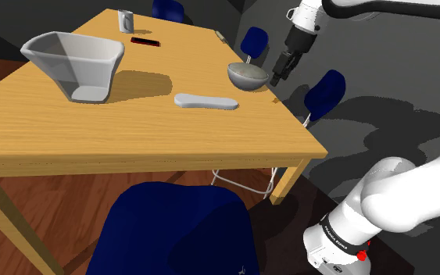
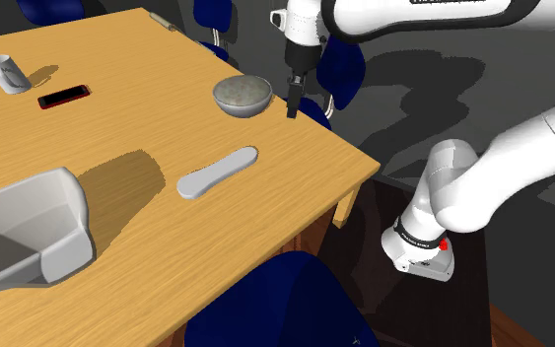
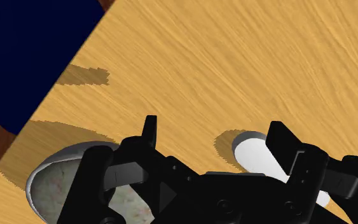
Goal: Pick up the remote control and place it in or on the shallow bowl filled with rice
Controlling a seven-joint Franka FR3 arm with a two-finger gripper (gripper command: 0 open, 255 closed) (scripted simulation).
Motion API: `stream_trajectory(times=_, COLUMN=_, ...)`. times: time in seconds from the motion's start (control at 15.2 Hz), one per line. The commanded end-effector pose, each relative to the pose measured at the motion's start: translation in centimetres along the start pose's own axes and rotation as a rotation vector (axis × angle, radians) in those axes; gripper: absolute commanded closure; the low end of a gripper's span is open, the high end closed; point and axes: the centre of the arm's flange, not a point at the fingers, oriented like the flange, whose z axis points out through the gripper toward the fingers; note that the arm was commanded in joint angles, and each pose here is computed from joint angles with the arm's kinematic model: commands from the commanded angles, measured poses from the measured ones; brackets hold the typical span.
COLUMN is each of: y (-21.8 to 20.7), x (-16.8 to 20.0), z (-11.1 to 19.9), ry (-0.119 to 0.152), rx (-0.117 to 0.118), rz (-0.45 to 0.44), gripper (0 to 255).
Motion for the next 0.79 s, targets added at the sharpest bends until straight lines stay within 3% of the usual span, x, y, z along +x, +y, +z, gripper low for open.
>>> stream_trajectory(times=0.0, y=-0.9, x=2.7, z=0.9, ry=-0.010, rx=0.006, rz=-0.092, gripper=0)
stream_trajectory(times=0.73, y=-10.1, x=13.6, z=5.7, ry=-0.070, rx=0.036, rz=-0.580, gripper=0)
